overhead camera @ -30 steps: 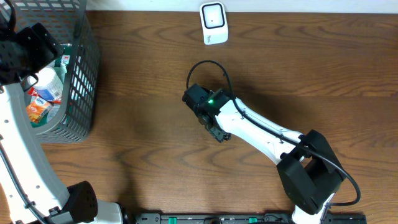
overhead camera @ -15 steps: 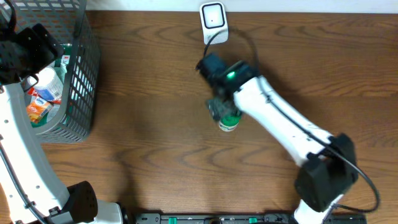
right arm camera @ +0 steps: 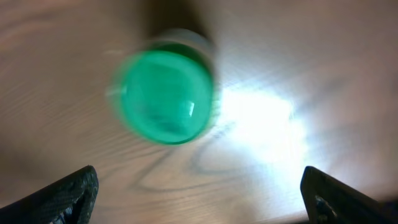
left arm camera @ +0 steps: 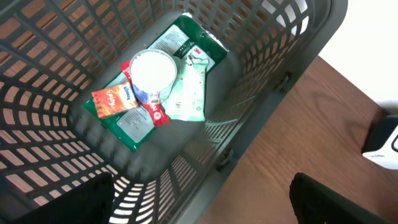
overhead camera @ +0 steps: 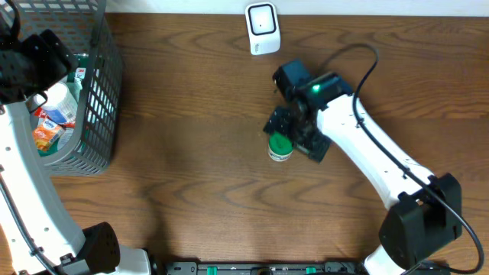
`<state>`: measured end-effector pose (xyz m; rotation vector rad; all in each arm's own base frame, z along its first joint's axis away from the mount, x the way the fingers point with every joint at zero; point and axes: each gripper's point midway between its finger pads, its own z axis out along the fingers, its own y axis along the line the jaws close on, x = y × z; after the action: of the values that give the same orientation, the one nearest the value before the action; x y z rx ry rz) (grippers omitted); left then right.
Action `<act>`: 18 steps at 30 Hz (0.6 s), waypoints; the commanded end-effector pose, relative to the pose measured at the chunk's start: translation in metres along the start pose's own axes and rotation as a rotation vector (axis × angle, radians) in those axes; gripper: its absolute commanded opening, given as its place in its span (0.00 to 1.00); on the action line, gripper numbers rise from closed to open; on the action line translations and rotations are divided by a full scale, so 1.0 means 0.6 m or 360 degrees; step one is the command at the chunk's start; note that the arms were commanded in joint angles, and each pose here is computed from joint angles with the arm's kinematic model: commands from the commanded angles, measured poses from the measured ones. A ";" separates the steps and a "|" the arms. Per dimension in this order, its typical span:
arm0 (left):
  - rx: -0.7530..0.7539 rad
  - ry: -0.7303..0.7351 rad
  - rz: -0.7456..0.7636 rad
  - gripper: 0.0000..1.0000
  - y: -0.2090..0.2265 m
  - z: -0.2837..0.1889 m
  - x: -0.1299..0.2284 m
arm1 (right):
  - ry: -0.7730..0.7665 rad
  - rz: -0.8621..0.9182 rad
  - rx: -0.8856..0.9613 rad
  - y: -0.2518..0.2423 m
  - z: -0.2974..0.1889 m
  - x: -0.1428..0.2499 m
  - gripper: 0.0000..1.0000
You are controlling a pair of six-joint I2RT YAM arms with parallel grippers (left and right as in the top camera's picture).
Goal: Scan the item barcode
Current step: 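Lift the jar to the scanner and rotate its label toward it, then lower the jar onto the table and open the right gripper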
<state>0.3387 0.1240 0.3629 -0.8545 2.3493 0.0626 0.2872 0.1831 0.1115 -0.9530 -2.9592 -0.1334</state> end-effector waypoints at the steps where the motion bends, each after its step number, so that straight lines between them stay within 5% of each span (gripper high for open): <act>1: -0.0016 0.0027 -0.0008 0.90 0.003 0.008 0.004 | 0.0009 0.0509 0.0056 -0.011 0.055 0.019 0.99; 7: -0.0017 0.0031 -0.0007 0.90 0.003 0.008 0.005 | -0.0070 0.0458 -0.0244 0.047 0.110 0.001 0.99; 18: -0.0021 0.0044 -0.0007 0.90 0.004 0.008 0.008 | -0.0165 0.0363 -0.0162 0.024 0.114 -0.015 0.99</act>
<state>0.3359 0.1231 0.3605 -0.8591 2.3639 0.0634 0.3027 0.2071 0.0504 -1.3714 -2.8797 -0.3155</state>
